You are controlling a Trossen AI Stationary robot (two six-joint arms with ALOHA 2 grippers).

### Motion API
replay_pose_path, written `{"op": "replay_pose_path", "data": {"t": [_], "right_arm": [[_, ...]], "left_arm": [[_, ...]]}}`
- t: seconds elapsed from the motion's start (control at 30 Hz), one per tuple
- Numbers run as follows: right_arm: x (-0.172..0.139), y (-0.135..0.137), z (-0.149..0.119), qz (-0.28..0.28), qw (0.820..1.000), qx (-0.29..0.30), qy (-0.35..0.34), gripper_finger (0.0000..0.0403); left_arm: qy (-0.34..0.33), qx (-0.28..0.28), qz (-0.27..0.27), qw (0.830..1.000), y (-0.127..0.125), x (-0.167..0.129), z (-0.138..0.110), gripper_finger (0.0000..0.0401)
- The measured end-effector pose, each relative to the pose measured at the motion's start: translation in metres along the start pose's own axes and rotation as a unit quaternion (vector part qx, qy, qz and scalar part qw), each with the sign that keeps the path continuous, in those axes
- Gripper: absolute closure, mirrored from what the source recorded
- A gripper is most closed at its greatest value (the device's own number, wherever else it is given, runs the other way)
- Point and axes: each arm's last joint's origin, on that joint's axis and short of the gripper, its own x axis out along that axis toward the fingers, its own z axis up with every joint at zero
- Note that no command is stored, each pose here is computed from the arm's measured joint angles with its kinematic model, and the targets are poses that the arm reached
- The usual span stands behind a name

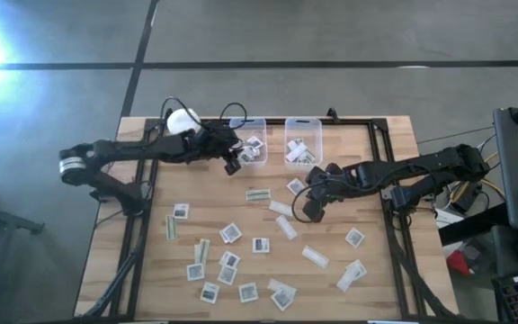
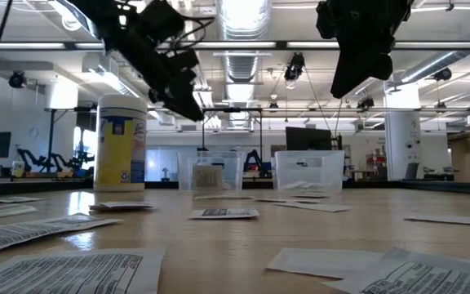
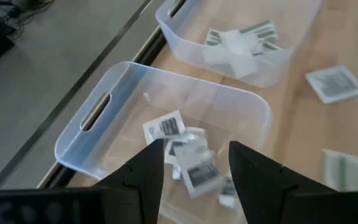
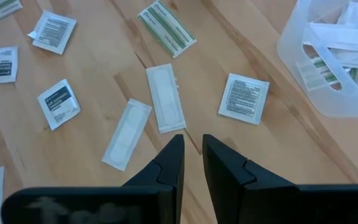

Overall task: Pick & Place First Aid Supplies
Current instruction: Put the towelette pack into the left transparent bin

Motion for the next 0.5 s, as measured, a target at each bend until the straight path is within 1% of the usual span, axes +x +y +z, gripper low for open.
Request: {"op": "replay_pose_path", "data": {"t": [0.2, 0.37, 0.5], "right_arm": [[-0.001, 0.006, -0.002, 0.013, 1.0, -0.008, -0.004, 0.0346], [-0.003, 0.012, -0.007, 0.022, 1.0, -0.02, -0.003, 0.0346], [-0.005, 0.018, -0.013, 0.031, 0.999, -0.012, 0.003, 0.0346]], "left_arm": [[-0.011, 0.013, -0.038, 0.999, -0.02, -0.03, -0.01, 0.0227], [-0.016, 0.023, -0.081, 0.996, -0.042, -0.047, -0.025, 0.0227], [-0.018, 0.021, -0.115, 0.993, -0.058, -0.058, -0.035, 0.0227]]}}
